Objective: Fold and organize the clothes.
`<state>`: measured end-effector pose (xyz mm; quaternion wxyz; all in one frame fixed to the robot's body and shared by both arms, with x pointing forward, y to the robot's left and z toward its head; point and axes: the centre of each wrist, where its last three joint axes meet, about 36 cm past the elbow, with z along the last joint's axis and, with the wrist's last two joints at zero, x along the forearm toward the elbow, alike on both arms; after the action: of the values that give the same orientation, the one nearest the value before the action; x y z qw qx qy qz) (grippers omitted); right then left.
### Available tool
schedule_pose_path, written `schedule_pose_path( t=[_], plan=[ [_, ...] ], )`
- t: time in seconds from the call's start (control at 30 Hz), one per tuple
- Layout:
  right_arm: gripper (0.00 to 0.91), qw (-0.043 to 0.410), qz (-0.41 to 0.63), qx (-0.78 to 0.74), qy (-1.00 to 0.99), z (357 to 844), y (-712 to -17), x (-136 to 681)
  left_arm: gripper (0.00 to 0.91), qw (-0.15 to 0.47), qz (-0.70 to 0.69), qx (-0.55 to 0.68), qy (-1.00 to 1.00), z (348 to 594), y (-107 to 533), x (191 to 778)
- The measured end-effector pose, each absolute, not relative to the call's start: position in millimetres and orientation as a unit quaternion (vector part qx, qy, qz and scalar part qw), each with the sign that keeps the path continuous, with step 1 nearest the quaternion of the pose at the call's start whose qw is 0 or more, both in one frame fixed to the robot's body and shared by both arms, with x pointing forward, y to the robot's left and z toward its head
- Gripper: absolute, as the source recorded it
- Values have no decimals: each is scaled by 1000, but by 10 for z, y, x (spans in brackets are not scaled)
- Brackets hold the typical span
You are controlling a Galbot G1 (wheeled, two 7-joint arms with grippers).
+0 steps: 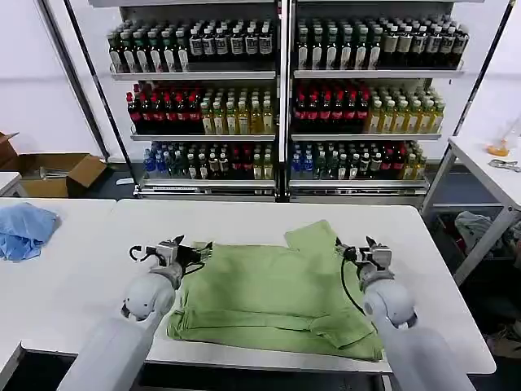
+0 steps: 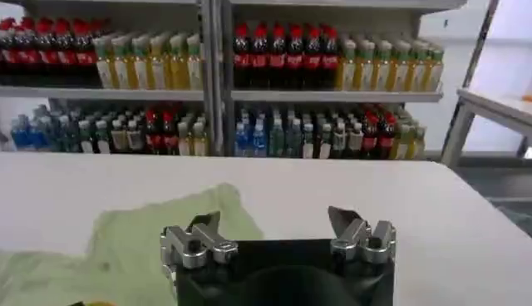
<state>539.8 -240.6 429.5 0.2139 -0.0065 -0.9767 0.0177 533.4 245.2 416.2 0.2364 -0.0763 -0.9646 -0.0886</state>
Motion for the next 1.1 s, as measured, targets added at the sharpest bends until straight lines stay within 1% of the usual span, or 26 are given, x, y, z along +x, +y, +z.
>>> schedule_pose_path(
  t=[0.13,0.47,0.5,0.53,0.57,0.6,0.63,0.67,0.7,0.73,0.93,1.1],
  plan=[
    [907,226,14,-4,-974,4259,-2353,5626,907,252,-93,-76,-960,4062,2431,5413],
    [907,252,12,8,-968,4153,-2248,6001,907,269,-97,-76,-955,3948,2417,5476],
    [907,255,11,11,-967,4143,-2228,6031,705,272,-97,-76,-955,3933,2421,5479],
    [907,258,11,14,-966,4127,-2214,6055,615,273,-96,-76,-954,3921,2423,5481],
    [907,261,11,15,-965,4110,-2205,6076,433,275,-95,-76,-954,3912,2427,5483],
    [907,264,11,17,-964,4089,-2198,6096,343,276,-94,-76,-954,3901,2429,5485],
    [766,268,11,18,-963,4069,-2192,6111,212,277,-92,-76,-953,3893,2433,5486],
    [413,272,10,19,-962,4048,-2188,6125,121,278,-92,-77,-953,3888,2436,5488],
    [91,276,10,20,-961,4027,-2184,6136,60,279,-90,-77,-953,3884,2440,5488],
    [0,280,10,22,-960,4007,-2180,6145,50,279,-89,-78,-953,3882,2442,5488],
    [0,295,8,27,-955,3934,-2177,6174,30,284,-85,-83,-952,3859,2458,5473],
    [0,303,0,28,-952,3900,-2214,6180,30,286,-82,-83,-951,3851,2482,5463]
  ],
)
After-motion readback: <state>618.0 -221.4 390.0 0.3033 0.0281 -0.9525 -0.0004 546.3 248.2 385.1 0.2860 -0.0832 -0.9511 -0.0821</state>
